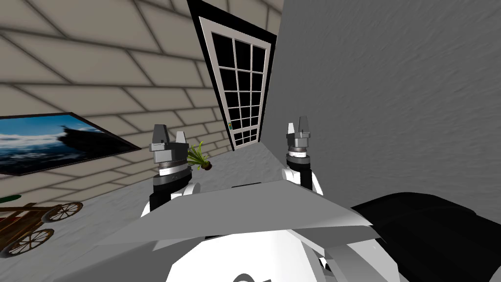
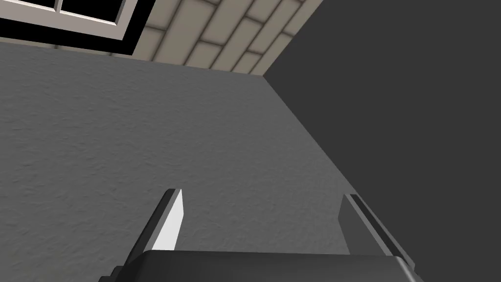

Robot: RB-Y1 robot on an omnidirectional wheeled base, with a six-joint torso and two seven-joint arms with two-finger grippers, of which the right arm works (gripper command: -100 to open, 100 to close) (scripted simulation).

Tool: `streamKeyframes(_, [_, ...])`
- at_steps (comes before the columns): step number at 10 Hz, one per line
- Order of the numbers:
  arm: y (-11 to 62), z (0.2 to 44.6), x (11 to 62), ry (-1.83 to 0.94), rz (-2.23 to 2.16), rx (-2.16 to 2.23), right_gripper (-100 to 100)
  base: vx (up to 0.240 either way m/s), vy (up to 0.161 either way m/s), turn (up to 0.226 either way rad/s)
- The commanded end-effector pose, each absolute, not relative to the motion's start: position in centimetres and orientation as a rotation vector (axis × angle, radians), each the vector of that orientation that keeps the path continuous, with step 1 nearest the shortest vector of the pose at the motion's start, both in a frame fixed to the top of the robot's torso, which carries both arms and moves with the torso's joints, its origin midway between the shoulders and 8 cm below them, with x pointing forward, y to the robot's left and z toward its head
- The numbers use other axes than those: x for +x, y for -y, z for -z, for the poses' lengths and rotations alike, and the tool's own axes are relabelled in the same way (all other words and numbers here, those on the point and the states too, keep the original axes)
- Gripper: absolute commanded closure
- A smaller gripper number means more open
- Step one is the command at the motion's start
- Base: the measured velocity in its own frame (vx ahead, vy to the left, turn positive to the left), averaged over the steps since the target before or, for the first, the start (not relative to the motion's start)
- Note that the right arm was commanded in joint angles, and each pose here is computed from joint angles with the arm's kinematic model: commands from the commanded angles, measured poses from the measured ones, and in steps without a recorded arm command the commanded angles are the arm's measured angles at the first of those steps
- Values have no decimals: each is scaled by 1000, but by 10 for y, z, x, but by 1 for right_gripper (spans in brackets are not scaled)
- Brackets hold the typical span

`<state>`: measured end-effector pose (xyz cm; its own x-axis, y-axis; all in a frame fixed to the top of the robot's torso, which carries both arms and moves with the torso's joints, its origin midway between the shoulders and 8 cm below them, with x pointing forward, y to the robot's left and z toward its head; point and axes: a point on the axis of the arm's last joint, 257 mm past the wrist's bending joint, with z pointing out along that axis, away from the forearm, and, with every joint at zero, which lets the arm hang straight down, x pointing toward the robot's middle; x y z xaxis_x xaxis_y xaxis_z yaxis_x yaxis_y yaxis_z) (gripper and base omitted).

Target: Pull the door open

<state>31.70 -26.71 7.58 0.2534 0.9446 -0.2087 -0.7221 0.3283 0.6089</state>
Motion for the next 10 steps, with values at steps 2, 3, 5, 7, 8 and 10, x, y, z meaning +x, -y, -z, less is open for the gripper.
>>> streamKeyframes(2, [266,-62,327,-638,-1147,427,-100,102,58,1])
streamKeyframes(3, [266,-56,331,-653,-1132,423,-100,81,36,7])
streamKeyframes(5, [265,-46,339,-678,-1106,417,-100,91,39,1])
streamKeyframes(7, [264,-32,347,-709,-1073,410,-100,98,45,2])
streamKeyframes(8, [263,-23,353,-730,-1050,404,-100,127,56,5])
streamKeyframes(10, [263,-12,360,-755,-1023,397,-100,101,64,1])
